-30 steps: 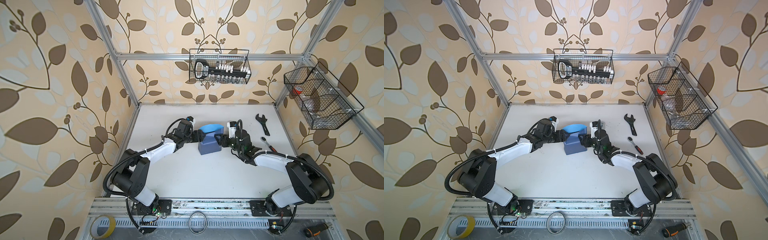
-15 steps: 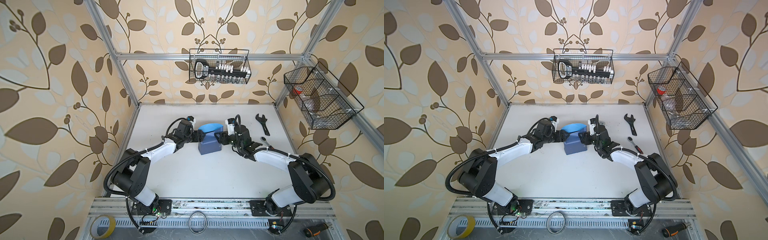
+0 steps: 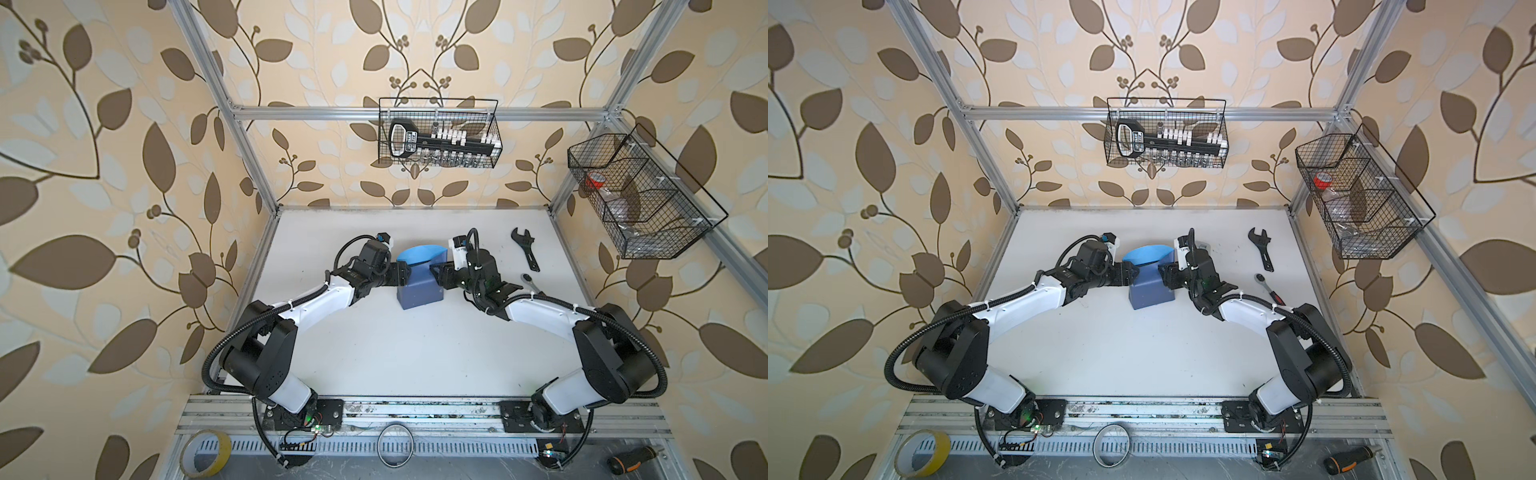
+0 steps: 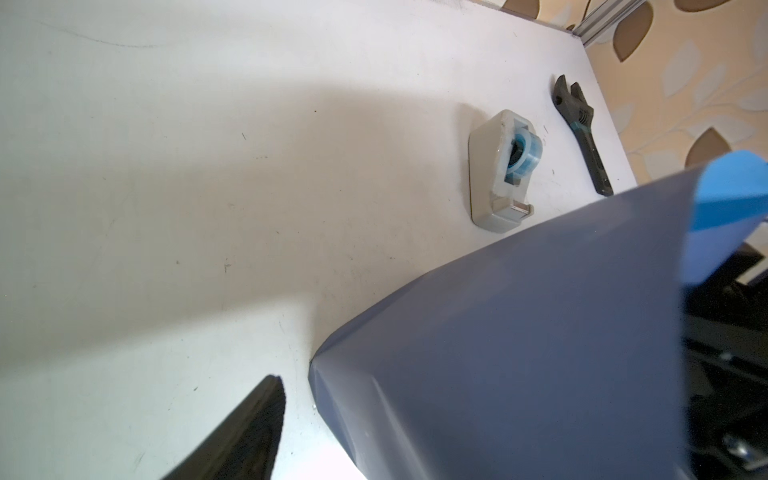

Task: Wrap the gift box in paper

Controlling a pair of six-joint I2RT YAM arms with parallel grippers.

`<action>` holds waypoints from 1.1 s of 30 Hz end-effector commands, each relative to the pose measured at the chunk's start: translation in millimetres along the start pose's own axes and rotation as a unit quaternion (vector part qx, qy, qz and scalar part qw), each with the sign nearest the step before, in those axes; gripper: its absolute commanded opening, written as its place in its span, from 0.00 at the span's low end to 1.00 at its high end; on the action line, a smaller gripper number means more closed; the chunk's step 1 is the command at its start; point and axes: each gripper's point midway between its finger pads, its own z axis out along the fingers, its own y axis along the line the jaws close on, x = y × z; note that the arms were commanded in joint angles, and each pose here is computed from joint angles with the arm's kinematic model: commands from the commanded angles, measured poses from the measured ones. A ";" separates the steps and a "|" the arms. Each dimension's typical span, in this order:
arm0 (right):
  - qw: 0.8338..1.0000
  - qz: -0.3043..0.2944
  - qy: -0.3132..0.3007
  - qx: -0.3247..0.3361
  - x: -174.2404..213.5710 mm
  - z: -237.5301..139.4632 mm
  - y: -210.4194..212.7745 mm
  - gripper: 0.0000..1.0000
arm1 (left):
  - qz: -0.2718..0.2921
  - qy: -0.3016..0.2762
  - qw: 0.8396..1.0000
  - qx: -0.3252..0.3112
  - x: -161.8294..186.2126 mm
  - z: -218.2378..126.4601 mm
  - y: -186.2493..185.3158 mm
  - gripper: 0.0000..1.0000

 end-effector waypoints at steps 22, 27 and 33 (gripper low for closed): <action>0.999 -0.011 0.030 0.024 24.6 -4.5 -1.6 0.62 | 0.116 -0.027 0.983 -0.138 -19.0 -7.7 8.2 0.31; 0.998 -0.032 0.006 0.048 -2.4 -14.6 -3.7 0.68 | 0.120 -0.015 0.983 -0.141 -10.2 2.2 11.6 0.28; 0.997 -0.054 -0.004 0.057 -22.3 -16.8 -2.5 0.70 | 0.122 -0.009 0.983 -0.136 -6.0 8.6 11.3 0.26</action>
